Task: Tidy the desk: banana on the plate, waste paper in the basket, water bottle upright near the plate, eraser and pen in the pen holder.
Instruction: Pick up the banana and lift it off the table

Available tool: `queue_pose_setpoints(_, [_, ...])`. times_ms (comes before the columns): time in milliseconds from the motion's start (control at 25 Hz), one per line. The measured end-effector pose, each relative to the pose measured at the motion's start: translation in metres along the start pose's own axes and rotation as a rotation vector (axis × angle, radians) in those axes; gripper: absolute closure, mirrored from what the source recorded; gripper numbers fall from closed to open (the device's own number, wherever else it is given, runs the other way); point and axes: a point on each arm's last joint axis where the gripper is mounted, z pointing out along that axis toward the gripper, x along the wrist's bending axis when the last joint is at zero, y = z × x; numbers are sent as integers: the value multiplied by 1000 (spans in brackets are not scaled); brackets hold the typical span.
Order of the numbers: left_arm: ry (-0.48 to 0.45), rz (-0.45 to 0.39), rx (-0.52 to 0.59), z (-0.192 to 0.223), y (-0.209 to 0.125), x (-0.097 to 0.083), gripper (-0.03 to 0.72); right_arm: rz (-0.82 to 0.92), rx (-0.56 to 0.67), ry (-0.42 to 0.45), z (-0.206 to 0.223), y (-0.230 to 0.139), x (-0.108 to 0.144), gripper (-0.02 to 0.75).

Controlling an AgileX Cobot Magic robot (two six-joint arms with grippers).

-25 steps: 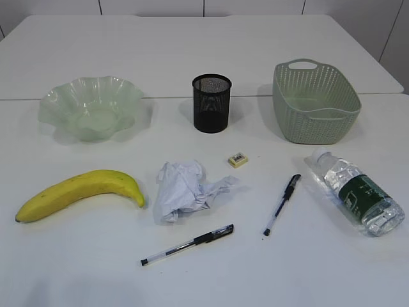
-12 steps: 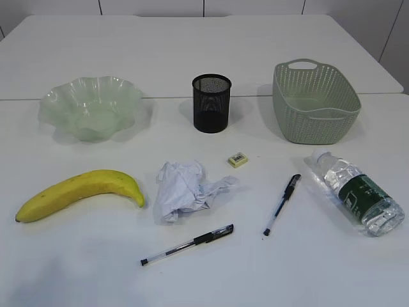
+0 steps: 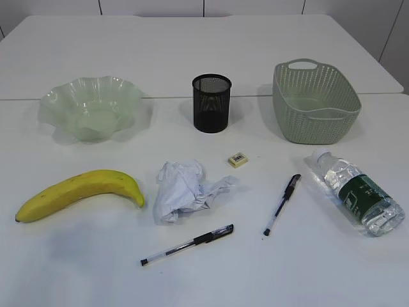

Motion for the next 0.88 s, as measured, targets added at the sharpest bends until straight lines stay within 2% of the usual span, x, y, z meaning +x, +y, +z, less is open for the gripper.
queue_pose_setpoints(160, [-11,22,43,13,13,1,198,1,-14,-2,-1,8,-1,183])
queue_pose_setpoints(400, [-58,139,79,34,28,-7,198,8,0,-1,5,14,-2,183])
queue_pose_setpoints(720, [-102,216,179,72,38,-15,198,18,24,12,10,17,-3,183])
queue_pose_setpoints(880, [-111,238,195,93,44,-17,198,28,24,26,11,19,-2,183])
